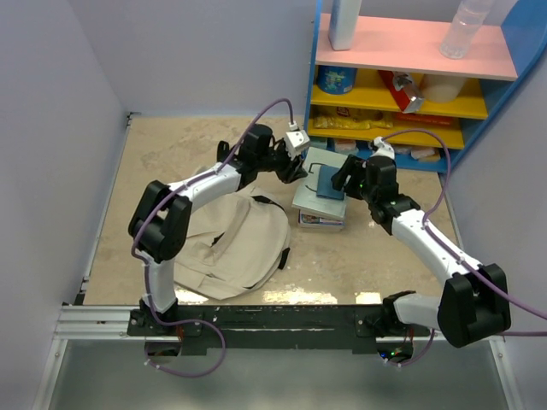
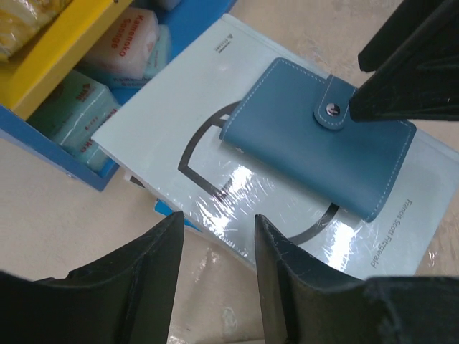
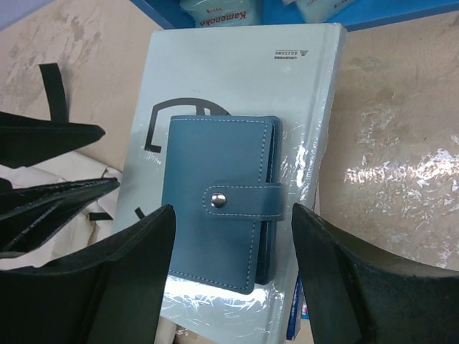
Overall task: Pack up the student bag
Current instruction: Pick up the personal item from the center of the board.
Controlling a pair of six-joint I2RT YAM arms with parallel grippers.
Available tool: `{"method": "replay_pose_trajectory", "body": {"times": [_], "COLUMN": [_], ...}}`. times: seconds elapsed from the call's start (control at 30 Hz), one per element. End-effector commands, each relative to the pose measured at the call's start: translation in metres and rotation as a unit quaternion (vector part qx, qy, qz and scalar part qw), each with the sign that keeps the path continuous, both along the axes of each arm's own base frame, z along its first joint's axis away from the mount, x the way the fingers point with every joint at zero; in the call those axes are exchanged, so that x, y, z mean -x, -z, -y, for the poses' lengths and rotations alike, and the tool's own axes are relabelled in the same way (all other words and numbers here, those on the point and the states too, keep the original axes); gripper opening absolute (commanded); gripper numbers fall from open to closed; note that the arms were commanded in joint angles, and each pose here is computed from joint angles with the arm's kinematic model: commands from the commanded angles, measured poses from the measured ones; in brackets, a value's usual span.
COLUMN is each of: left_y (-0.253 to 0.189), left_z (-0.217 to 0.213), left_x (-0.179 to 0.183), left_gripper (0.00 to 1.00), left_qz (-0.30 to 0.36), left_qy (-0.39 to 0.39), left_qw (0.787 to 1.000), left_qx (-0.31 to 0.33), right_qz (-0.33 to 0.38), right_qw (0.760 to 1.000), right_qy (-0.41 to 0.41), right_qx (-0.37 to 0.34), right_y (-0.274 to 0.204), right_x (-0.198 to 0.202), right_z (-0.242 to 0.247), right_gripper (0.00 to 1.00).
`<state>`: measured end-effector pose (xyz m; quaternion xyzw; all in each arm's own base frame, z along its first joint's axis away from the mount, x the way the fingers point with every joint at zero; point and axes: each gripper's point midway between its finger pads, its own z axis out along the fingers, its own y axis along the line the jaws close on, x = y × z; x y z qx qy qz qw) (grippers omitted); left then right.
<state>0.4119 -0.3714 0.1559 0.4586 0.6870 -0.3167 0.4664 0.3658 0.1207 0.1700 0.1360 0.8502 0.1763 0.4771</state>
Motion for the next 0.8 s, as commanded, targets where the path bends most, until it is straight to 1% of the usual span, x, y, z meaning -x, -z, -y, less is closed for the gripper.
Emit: {"method": "replay_pose_trajectory", "body": {"times": [0.0,0.03,0.17,0.2,0.23,0.27,0.43,0.6,0.77], "left_y": [-0.035,-0.036,-0.023,-0.013,-0.014,-0.008,0.004,-0.002,0.0], "left_z": [0.025,0.027,0.041,0.045,0.048,0.048,0.055,0.057,0.075], "left_x": [-0.011,-0.012,-0.007,-0.007,-0.008,-0.007,-0.006,0.0,0.017], "left_gripper": [0.49,0.49,0.49,0.49,0.49,0.49,0.49,0.49,0.49], "left_qz": [0.057,0.062,0.061,0.06,0.06,0.05,0.053,0.047,0.043], "left_qy": [0.0,0.0,0.008,0.005,0.007,0.008,0.005,0.01,0.036], "left_qw": [0.998,0.998,0.998,0.998,0.998,0.999,0.998,0.998,0.998], "left_qx": [0.028,0.027,0.007,-0.004,-0.006,-0.016,-0.037,-0.028,-0.027], "right_qz": [0.008,0.006,0.0,-0.002,-0.004,-0.006,0.0,0.0,0.011], "right_qw": [1.0,1.0,1.0,1.0,1.0,1.0,0.999,0.998,0.997], "right_qy": [-0.004,-0.003,0.001,0.003,0.003,0.003,0.009,-0.002,-0.006], "right_qx": [-0.021,-0.021,-0.022,-0.024,-0.024,-0.025,-0.039,-0.061,-0.078], "right_y": [0.005,0.007,0.014,0.015,0.017,0.019,0.023,0.024,0.019], "right_x": [-0.003,-0.004,-0.002,-0.001,0.0,0.002,-0.001,0.0,0.001], "right_z": [-0.001,0.0,0.005,0.007,0.008,0.01,0.014,0.011,0.009], "right_gripper": [0.69,0.69,0.69,0.69,0.69,0.69,0.69,0.69,0.68]}}
